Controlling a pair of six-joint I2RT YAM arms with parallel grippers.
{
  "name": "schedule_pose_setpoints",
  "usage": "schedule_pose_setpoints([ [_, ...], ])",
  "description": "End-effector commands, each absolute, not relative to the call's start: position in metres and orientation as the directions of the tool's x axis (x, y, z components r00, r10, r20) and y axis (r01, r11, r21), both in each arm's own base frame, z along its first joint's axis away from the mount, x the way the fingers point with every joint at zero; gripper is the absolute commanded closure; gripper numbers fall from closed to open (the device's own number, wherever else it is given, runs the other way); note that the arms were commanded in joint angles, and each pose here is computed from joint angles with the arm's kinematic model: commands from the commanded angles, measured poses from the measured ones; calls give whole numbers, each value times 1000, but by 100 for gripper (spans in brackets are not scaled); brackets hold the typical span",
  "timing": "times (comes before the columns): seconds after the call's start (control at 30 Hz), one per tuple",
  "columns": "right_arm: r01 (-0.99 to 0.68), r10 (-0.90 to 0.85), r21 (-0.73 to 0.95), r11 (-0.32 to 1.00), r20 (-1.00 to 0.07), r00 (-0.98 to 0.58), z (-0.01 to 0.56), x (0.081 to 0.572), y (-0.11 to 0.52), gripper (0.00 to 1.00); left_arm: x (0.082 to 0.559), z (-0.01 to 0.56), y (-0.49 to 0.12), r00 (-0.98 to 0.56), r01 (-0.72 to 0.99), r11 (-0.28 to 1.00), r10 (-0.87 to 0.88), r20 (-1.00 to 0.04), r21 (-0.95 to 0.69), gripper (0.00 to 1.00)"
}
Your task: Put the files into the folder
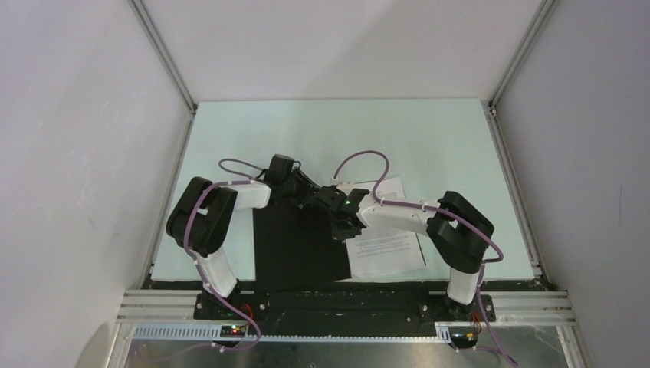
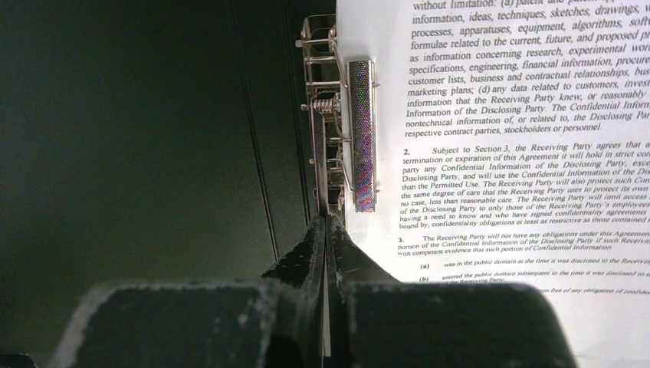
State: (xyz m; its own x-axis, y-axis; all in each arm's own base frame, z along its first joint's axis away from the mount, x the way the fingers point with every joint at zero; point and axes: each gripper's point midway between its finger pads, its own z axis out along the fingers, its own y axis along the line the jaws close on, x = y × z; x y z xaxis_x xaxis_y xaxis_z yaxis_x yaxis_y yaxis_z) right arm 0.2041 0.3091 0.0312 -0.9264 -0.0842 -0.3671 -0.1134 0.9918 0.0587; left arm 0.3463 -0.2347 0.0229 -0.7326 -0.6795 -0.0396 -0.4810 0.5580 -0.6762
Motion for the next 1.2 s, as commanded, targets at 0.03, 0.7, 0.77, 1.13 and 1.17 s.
schedule_pose_setpoints([
  [0.03, -96, -138, -166, 981, -260, -956, 8, 190, 242, 100, 317, -35, -183, -666, -622, 644, -734, -132, -445, 49],
  [0.7, -95, -138, -152, 984, -298, -944, 33, 199, 247, 100, 313, -45, -177, -656, -641, 649, -740, -145, -410, 48],
  [0.77, -97, -140, -158, 983, -293, -946, 31, 199, 246, 100, 314, -45, -177, -657, -640, 650, -739, -147, -409, 48],
  [1.13, -123, -173, -203, 972, -249, -953, 10, 191, 247, 100, 315, -46, -178, -661, -638, 653, -736, -146, -407, 48],
  [1.17, -125, -175, -206, 971, -248, -953, 9, 191, 247, 100, 315, -46, -178, -660, -638, 653, -737, -146, -407, 48],
])
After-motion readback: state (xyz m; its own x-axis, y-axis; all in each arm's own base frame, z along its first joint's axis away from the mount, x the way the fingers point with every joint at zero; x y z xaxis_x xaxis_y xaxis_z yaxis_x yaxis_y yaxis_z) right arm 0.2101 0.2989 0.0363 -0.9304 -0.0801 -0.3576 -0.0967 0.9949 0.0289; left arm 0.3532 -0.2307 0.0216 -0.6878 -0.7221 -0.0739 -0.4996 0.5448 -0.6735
